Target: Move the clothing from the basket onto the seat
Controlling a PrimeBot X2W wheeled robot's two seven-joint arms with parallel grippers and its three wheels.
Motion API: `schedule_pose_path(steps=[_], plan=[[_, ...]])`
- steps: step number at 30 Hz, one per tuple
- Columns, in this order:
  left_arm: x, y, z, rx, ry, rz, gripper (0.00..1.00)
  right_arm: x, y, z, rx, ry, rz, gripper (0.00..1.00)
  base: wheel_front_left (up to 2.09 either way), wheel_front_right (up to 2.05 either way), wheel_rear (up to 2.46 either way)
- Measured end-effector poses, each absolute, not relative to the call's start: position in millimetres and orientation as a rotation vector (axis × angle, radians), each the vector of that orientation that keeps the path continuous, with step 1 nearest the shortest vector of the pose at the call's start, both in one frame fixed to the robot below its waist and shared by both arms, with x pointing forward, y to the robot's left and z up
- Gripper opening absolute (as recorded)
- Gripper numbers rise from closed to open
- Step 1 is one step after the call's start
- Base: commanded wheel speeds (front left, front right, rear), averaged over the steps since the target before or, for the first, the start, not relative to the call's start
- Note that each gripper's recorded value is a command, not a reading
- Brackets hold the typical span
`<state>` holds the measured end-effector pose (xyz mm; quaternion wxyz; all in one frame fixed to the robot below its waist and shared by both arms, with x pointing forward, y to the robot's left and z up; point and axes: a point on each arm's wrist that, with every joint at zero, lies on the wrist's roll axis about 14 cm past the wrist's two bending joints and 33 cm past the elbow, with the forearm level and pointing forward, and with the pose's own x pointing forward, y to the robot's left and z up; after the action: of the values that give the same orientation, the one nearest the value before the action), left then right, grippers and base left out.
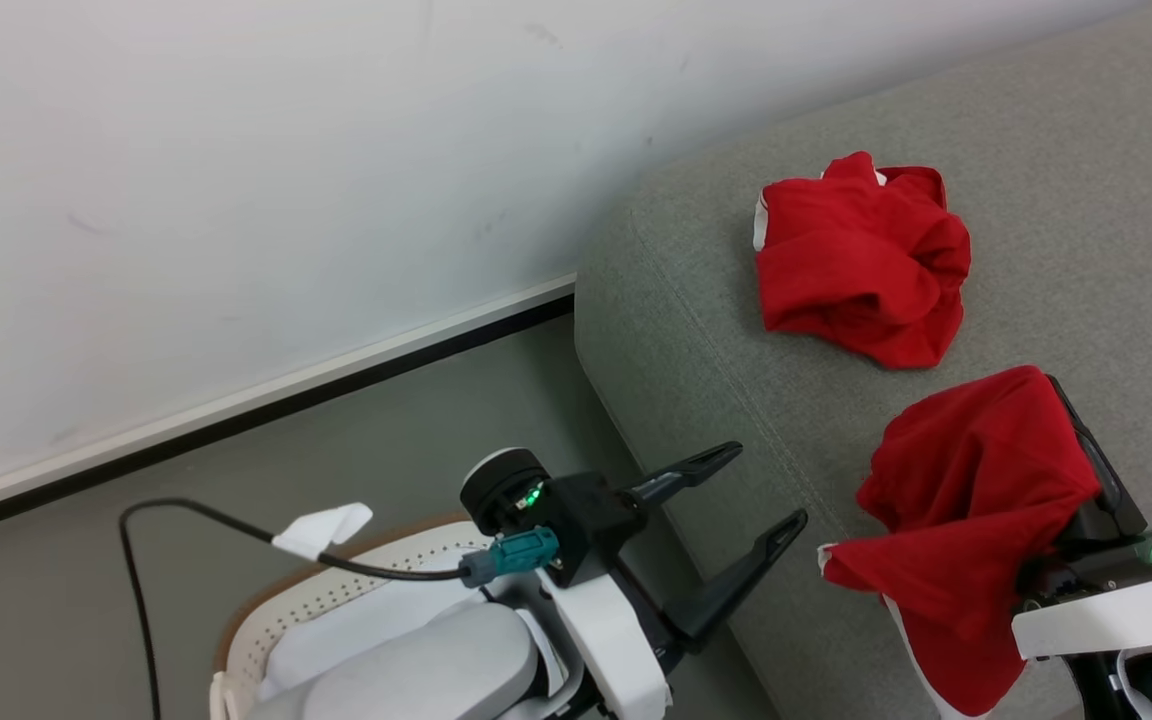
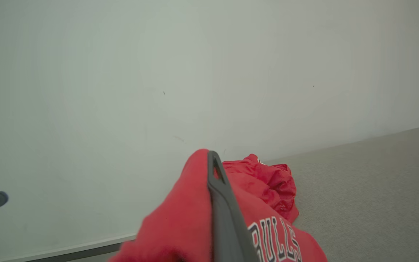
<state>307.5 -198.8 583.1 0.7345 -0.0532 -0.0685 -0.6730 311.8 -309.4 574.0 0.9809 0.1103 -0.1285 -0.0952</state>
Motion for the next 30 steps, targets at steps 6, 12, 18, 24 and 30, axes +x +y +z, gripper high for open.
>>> schedule_pose_path(steps=[6, 12, 18, 24, 30], plan=[[321.2, -197.2, 575.0, -0.138, -0.133, -1.462, 1.00, 331.9, -309.2, 585.2, 0.172, -0.266, -0.158, 0.00, 0.00, 0.00, 0.00], [348.6, -186.9, 562.0, -0.155, -0.113, -1.420, 1.00, 369.5, -328.7, 614.4, 0.061, -0.304, -0.140, 0.00, 0.00, 0.00, 0.00], [383.7, -169.5, 537.8, -0.157, -0.074, -1.366, 1.00, 409.0, -364.6, 651.4, -0.008, -0.384, -0.184, 0.00, 0.00, 0.00, 0.00], [421.6, -147.9, 508.0, -0.152, -0.050, -1.298, 1.00, 444.8, -410.7, 662.8, -0.068, -0.406, -0.280, 0.00, 0.00, 0.00, 0.00], [452.5, -126.5, 475.8, -0.176, -0.008, -1.228, 1.00, 473.3, -467.1, 657.7, -0.111, -0.383, -0.426, 0.00, 0.00, 0.00, 0.00]])
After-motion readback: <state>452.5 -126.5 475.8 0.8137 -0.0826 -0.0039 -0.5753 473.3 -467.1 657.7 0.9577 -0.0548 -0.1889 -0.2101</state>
